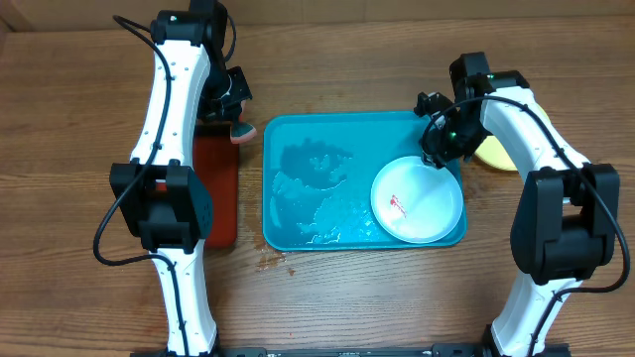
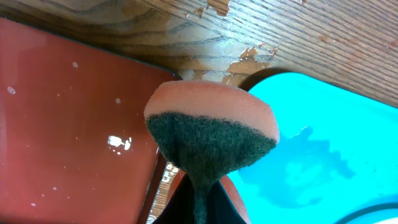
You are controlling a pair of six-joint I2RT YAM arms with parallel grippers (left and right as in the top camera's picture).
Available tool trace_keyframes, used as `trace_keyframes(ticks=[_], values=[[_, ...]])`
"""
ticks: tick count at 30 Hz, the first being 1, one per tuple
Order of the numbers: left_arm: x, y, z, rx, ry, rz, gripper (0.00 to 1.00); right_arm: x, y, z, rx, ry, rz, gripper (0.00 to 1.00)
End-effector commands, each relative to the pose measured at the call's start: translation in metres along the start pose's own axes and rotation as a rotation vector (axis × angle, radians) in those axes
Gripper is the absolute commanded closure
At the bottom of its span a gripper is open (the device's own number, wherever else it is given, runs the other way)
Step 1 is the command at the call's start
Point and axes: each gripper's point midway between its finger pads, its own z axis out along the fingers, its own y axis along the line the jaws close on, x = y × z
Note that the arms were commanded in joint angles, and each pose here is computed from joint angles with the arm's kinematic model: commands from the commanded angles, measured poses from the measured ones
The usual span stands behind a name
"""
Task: Clean dirty plates on tray and stack at the side
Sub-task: 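Reach the right gripper to the light blue plate's rim and grasp it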
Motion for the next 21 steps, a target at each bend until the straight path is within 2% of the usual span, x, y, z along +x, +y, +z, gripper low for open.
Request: trace_keyframes(ticks=[1,8,12,14,21], values=[[0.002,-0.002,-0.016,0.022,-0.029,0.025,0.96,0.002,0.001,0.000,-0.013,0.000,-0.010,0.40],[0.002,-0.003,-0.016,0.022,-0.029,0.025,0.96,0.016,0.005,0.025,-0.037,0.043,-0.003,0.41],[0.002,-0.003,-0.016,0.023,-0.029,0.025,0.96,0.018,0.009,0.027,-0.053,0.048,0.017,0.60],[0.002,-0.003,-0.016,0.022,-0.028,0.025,0.96,0.018,0.009,0.027,-0.052,0.053,0.032,0.66],[0.002,-0.003,-0.016,0.023,-0.028,0.040,0.96,0.026,0.010,0.030,-0.056,0.081,0.071,0.62]])
